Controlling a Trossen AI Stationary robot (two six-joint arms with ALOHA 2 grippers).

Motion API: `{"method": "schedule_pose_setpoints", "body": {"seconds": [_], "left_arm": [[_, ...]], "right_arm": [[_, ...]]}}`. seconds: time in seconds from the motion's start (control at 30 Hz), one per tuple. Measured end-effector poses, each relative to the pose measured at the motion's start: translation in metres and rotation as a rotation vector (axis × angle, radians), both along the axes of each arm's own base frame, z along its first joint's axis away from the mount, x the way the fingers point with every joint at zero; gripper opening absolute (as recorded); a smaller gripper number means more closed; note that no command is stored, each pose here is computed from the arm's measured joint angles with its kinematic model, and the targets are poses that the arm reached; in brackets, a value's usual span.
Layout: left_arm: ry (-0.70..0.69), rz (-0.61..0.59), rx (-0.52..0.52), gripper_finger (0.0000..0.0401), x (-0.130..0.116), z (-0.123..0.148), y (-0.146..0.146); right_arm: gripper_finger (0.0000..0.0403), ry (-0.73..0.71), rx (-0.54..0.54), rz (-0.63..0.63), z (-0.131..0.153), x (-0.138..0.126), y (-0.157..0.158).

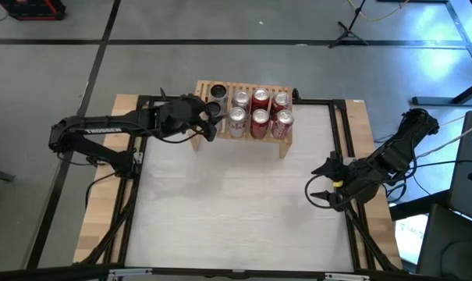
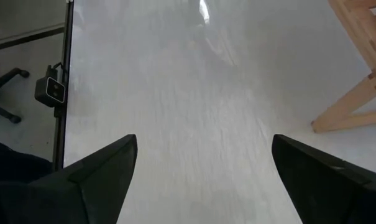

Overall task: Place canned beverage on shelf
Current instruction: Put the white and pink soda can on the shelf aligned with the other white and pink soda can

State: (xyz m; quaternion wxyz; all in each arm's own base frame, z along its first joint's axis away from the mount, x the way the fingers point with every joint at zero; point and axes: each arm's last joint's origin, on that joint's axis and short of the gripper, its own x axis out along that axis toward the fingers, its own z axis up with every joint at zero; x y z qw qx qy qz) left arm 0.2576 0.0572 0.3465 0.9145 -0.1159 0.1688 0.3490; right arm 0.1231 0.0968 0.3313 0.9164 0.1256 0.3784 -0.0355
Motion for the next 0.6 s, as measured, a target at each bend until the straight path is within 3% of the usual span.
{"method": "schedule_pose_setpoints", "body": {"seconds": [0.6], "left_arm": [[-0.014,-0.014,-0.002,0.0294,0.0011,0.0007,-0.0002]], "right_arm": [[0.0363,-0.014,-0.016,-0.016,0.0002,0.0002,-0.0007]]}}
